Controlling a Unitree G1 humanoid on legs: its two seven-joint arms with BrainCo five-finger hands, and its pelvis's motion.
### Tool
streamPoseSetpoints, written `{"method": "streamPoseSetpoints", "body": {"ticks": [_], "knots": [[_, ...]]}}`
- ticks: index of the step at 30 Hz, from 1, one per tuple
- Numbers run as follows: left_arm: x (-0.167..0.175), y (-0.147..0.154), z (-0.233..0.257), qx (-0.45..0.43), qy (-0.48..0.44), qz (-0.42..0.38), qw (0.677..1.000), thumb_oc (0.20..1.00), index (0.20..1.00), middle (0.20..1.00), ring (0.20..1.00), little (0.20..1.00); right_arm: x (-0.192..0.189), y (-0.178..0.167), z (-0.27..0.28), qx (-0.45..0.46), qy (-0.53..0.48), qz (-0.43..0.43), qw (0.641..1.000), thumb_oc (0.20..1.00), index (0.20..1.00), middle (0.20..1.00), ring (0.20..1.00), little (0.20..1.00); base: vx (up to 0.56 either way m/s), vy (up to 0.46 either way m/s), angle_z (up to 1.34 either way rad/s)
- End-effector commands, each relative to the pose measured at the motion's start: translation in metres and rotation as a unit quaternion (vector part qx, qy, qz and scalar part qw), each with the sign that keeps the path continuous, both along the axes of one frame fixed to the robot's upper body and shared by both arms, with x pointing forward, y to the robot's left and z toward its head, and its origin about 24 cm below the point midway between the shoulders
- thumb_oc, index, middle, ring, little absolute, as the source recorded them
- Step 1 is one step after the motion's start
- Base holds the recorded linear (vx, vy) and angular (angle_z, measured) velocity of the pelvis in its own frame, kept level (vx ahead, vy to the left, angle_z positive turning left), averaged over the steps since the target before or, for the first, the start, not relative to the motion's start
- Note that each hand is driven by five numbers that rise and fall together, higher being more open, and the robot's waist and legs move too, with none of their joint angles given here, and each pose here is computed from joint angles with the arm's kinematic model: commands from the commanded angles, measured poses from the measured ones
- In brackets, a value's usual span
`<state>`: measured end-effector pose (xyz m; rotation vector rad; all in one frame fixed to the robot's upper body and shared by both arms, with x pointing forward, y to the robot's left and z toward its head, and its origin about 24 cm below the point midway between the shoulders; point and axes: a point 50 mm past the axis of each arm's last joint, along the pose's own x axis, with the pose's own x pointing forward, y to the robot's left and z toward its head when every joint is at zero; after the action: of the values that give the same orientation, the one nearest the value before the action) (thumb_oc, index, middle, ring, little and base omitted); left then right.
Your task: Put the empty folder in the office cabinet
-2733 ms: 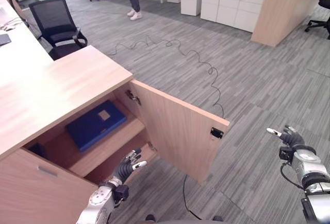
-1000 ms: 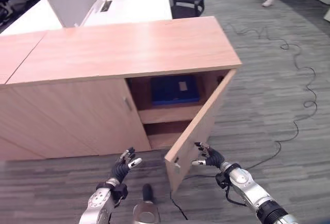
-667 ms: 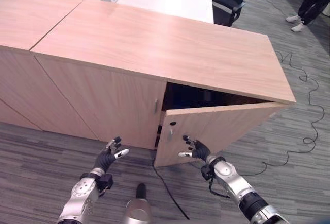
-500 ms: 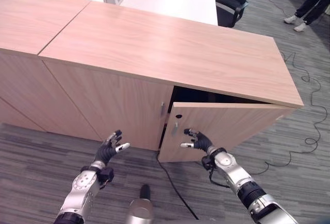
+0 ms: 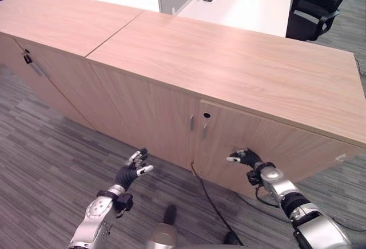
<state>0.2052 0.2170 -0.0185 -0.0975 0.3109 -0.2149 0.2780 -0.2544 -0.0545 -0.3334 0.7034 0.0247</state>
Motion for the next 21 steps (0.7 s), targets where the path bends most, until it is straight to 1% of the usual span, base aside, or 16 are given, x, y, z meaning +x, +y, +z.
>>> {"method": "streamPoseSetpoints", "body": {"ticks": [1,3,7,12,14,15,17,19,20,21], "knots": [[0.014,-0.006,0.016,-0.012,-0.041,-0.025,0.999,1.0,1.0,1.0,1.0,1.0,0.087,-0.06,0.169,-0.023,-0.297,-0.14,0.944,1.0,1.0,1.0,1.0,1.0,0.03,-0.046,0.11],[0.012,-0.006,0.014,-0.016,-0.036,-0.025,0.999,1.0,1.0,1.0,1.0,1.0,0.084,-0.066,0.167,-0.028,-0.288,-0.147,0.946,1.0,1.0,1.0,1.0,1.0,0.02,-0.045,0.03],[0.008,-0.007,0.011,-0.015,-0.029,-0.022,0.999,1.0,1.0,1.0,1.0,1.0,0.083,-0.066,0.16,-0.029,-0.277,-0.143,0.95,1.0,1.0,1.0,1.0,1.0,0.02,-0.026,0.05],[0.002,-0.005,0.005,-0.003,-0.019,-0.016,1.0,1.0,1.0,1.0,1.0,1.0,0.076,-0.058,0.139,-0.025,-0.253,-0.126,0.959,1.0,1.0,1.0,1.0,1.0,0.0,0.0,0.0],[0.002,-0.004,0.005,0.001,-0.02,-0.01,1.0,1.0,1.0,1.0,1.0,1.0,0.072,-0.047,0.125,-0.012,-0.247,-0.108,0.963,1.0,1.0,1.0,1.0,1.0,0.0,0.0,0.0],[0.002,-0.002,0.005,0.005,-0.021,0.002,1.0,1.0,1.0,1.0,1.0,1.0,0.065,-0.032,0.11,0.018,-0.254,-0.096,0.962,1.0,1.0,1.0,1.0,1.0,0.0,0.022,-0.04],[0.002,0.001,0.003,0.004,-0.021,0.016,1.0,1.0,1.0,1.0,1.0,1.0,0.051,-0.019,0.09,0.052,-0.255,-0.097,0.961,1.0,1.0,1.0,1.0,1.0,0.01,0.017,0.05],[0.001,0.004,0.0,0.003,-0.018,0.031,0.999,1.0,1.0,1.0,1.0,1.0,0.032,-0.014,0.072,0.066,-0.25,-0.101,0.961,1.0,1.0,1.0,1.0,1.0,0.01,0.002,-0.03],[0.001,0.005,-0.001,0.0,-0.016,0.04,0.999,1.0,1.0,1.0,1.0,1.0,0.019,-0.011,0.06,0.075,-0.24,-0.104,0.962,1.0,1.0,1.0,1.0,1.0,0.02,0.006,-0.05],[0.001,0.006,-0.003,-0.004,-0.015,0.05,0.999,1.0,1.0,1.0,1.0,1.0,-0.008,-0.002,0.033,0.085,-0.209,-0.106,0.968,1.0,1.0,1.0,1.0,1.0,0.0,0.0,0.0]]}}
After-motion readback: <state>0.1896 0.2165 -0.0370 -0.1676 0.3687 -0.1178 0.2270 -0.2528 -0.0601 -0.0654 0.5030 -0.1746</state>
